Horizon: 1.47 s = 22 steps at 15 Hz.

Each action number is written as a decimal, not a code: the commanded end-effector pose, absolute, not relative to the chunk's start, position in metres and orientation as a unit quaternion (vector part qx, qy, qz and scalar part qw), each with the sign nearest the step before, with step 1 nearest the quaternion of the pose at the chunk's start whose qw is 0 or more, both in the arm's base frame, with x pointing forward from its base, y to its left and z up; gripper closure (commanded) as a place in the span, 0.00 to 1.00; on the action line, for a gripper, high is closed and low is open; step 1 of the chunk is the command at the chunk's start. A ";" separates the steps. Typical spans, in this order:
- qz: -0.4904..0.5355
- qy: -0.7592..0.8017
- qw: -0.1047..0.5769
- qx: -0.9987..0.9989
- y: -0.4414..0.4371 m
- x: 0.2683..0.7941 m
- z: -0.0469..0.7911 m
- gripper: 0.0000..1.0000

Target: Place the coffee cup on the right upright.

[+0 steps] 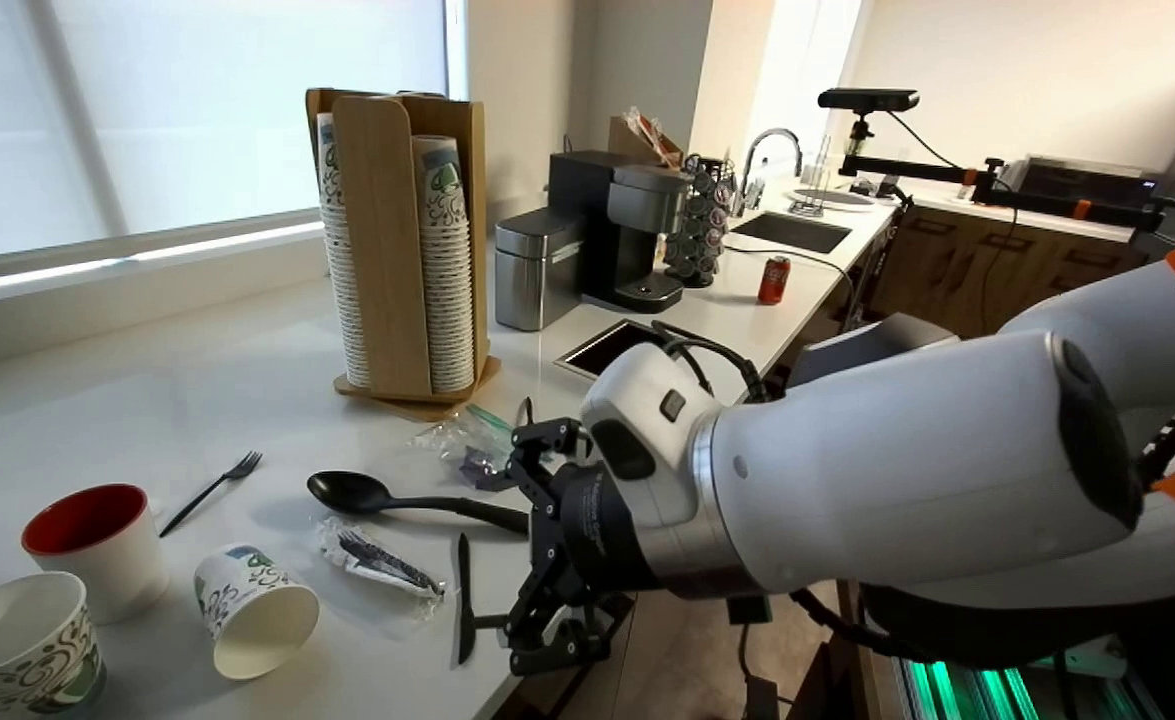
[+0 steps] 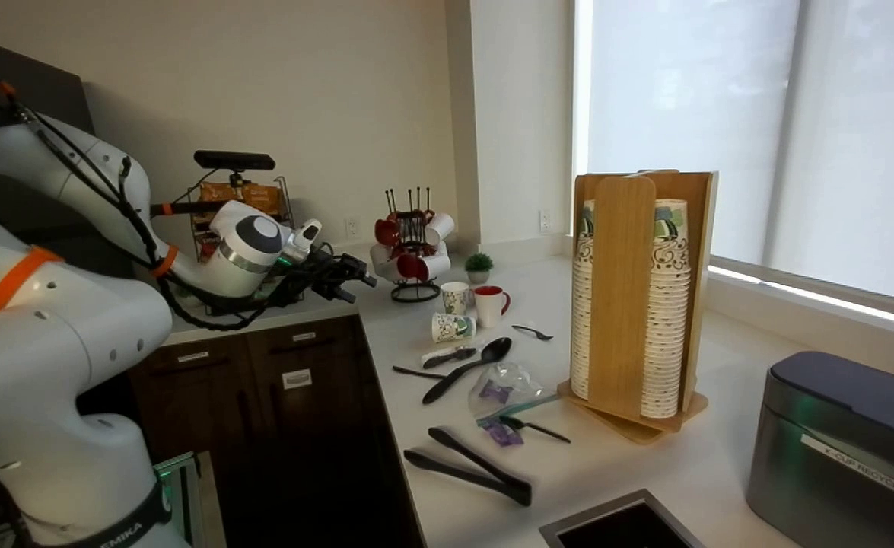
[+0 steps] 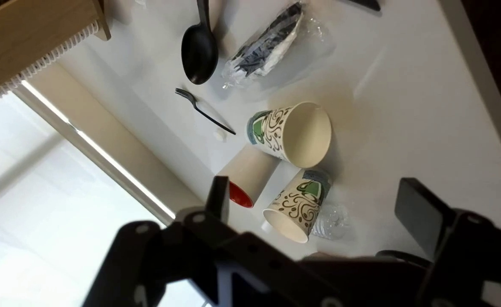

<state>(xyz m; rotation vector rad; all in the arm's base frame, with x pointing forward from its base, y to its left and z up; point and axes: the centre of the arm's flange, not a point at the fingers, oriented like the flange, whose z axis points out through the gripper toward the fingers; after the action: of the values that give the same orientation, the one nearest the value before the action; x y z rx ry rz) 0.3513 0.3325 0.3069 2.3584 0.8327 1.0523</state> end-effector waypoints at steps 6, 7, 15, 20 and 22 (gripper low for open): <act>0.382 0.329 0.268 0.821 0.380 0.389 0.225 0.00; 0.382 0.332 0.275 0.817 0.383 0.394 0.218 0.00; 0.404 0.329 0.331 0.787 0.390 0.452 0.188 0.00; 0.399 0.326 0.342 0.786 0.373 0.461 0.198 0.00; 0.397 0.326 0.348 0.784 0.372 0.469 0.196 0.00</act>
<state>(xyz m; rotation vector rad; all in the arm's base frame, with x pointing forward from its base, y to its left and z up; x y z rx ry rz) 0.4686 0.3725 0.1955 2.0319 0.8456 1.0295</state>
